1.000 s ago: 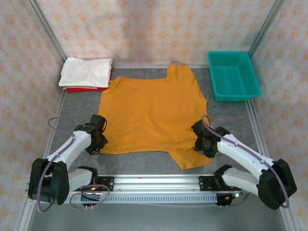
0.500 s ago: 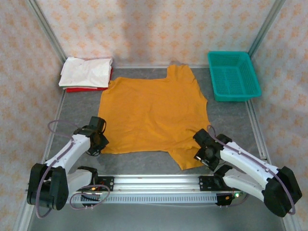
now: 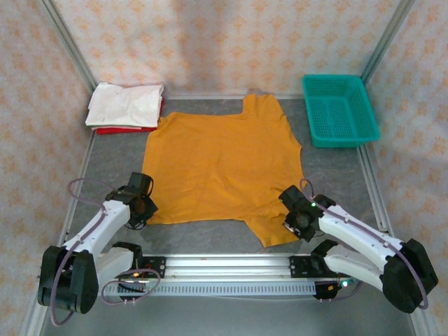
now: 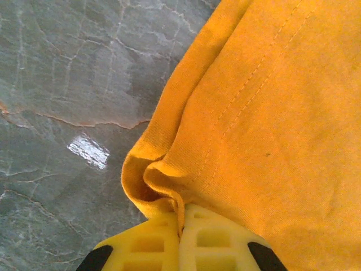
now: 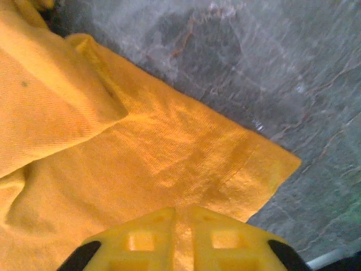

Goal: Fold and stack the t-shirts

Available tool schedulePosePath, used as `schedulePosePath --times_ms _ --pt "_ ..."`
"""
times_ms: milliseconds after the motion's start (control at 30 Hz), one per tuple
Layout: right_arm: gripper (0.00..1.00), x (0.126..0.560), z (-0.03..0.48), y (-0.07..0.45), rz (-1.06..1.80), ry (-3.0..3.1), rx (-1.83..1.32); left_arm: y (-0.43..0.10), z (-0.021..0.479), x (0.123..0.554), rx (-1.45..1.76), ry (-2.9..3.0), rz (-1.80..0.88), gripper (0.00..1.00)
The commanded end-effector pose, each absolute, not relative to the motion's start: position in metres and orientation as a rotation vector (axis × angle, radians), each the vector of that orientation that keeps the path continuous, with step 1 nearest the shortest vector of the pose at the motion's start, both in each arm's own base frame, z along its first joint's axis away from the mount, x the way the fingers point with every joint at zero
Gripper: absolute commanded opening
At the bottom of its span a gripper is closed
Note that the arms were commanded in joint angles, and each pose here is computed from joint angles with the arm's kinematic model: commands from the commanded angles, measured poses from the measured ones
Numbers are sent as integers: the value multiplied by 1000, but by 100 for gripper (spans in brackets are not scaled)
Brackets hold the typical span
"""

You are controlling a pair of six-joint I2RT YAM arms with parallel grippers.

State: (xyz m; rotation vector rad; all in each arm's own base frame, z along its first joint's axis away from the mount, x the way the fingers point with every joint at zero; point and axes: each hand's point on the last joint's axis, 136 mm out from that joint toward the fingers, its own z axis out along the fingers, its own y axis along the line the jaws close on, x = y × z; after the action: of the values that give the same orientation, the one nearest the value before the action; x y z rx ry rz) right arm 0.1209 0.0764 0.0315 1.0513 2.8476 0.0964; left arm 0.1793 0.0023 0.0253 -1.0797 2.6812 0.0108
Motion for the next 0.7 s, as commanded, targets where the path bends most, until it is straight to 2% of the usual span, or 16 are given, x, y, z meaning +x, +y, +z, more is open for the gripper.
schedulePosePath --times_ms 0,33,267,367,433,467,667 --pt "2 125 49 60 35 2771 1056 5 28 177 -1101 2659 26 0" --pt "0 125 50 58 44 2764 1067 5 29 177 -1106 2655 24 0" --pt "0 127 77 42 47 2679 1054 9 40 179 -1124 2608 10 0" --pt "0 123 74 48 70 2725 1045 9 45 182 -1114 2591 -4 0" --pt "34 115 63 47 42 2767 1058 10 47 182 -1115 2582 -2 0" --pt "42 112 59 46 25 2780 1066 9 46 182 -1114 2580 -9 0" --pt "59 106 40 48 14 2800 1128 3 35 183 -1119 2596 -55 0"
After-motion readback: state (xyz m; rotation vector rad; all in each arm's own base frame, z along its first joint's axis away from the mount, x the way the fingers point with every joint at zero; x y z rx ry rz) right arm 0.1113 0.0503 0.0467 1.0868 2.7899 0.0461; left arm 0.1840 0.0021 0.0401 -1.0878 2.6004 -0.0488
